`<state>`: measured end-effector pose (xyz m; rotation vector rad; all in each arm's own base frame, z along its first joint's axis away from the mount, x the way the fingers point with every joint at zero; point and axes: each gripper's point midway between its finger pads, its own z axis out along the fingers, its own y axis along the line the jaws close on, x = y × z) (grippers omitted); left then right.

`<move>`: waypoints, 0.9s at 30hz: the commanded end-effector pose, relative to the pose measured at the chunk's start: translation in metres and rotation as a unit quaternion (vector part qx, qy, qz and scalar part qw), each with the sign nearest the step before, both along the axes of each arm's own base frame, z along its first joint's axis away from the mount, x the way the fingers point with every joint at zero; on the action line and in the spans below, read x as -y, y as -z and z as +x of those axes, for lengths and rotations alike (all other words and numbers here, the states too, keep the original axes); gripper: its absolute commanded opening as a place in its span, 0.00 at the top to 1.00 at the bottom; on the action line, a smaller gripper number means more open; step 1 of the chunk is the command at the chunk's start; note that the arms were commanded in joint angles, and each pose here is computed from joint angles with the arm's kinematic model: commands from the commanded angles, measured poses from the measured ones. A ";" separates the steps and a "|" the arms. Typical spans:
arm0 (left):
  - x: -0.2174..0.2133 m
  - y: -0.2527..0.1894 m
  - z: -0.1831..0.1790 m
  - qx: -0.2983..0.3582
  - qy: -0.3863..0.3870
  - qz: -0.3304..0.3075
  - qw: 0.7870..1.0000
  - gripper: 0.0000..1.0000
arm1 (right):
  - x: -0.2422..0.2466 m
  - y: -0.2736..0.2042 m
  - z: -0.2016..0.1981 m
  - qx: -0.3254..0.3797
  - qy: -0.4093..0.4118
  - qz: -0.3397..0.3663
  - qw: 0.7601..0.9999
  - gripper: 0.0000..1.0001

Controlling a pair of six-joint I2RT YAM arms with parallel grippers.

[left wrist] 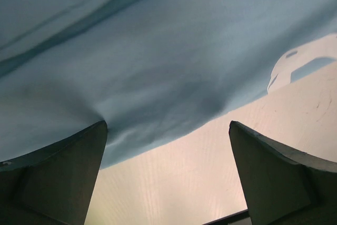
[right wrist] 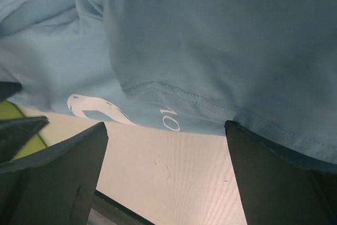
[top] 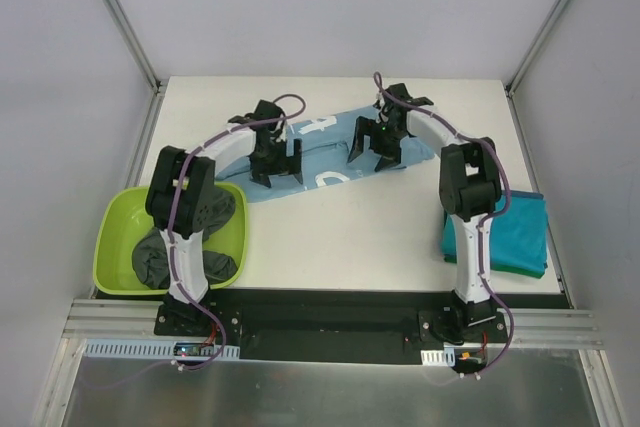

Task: Fold and stack the t-shirts
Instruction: Rotate the tshirt 75 degrees

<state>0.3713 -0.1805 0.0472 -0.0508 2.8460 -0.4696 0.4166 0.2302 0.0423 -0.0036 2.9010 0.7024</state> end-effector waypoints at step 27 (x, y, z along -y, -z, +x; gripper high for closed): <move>0.168 -0.135 -0.115 0.105 0.118 -0.167 0.973 0.01 | 0.067 -0.136 0.123 0.273 0.031 -0.010 0.961 0.04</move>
